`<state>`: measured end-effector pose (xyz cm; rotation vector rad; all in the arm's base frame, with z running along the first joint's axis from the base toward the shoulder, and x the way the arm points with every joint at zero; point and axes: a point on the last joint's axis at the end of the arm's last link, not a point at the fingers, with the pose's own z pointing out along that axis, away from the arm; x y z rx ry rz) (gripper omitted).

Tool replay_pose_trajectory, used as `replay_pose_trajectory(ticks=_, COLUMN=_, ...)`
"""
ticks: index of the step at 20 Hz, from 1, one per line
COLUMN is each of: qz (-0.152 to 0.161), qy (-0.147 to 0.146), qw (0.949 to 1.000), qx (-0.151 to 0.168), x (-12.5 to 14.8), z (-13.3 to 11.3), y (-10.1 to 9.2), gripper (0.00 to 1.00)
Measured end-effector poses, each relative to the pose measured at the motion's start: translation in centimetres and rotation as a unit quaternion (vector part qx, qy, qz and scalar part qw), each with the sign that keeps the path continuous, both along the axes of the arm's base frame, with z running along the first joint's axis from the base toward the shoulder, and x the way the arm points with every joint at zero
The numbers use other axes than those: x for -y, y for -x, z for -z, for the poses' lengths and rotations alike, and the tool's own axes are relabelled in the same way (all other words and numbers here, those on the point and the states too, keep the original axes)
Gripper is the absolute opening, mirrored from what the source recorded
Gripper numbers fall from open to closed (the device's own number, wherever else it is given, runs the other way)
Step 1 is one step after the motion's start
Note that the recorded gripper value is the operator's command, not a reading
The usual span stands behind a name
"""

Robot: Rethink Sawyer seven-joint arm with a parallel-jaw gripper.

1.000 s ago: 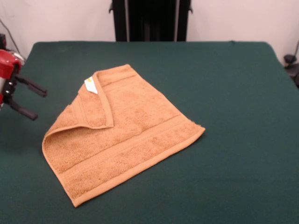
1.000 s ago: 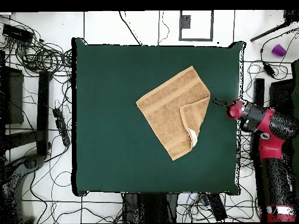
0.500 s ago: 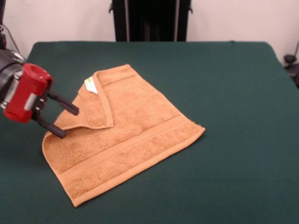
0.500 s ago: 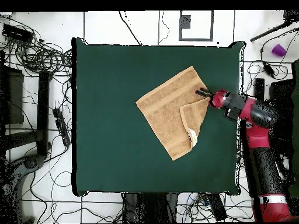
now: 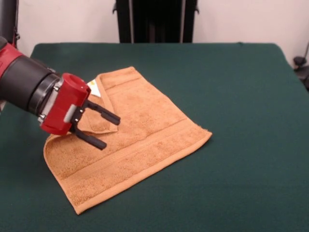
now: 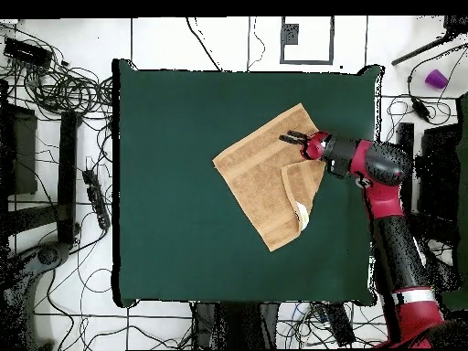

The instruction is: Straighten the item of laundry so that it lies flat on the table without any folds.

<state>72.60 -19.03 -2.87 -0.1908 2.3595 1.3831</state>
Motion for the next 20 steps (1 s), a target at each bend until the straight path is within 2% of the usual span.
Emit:
replay_pose_trajectory(ticks=5, qz=0.020, qy=-0.005, qw=0.9998, qx=-0.002, x=0.9, z=1.0, y=0.7, gripper=1.00)
replay_pose_trajectory(ticks=6, qz=0.032, qy=-0.007, qw=0.9994, qx=-0.003, x=1.8, z=1.4, y=1.1, gripper=1.00)
replay_pose_trajectory(ticks=9, qz=0.044, qy=-0.010, qw=0.9990, qx=-0.004, x=3.1, z=1.7, y=1.6, gripper=1.00)
replay_pose_trajectory(ticks=20, qz=0.067, qy=-0.015, qw=0.9977, qx=-0.005, x=6.4, z=1.6, y=3.3, gripper=1.00)
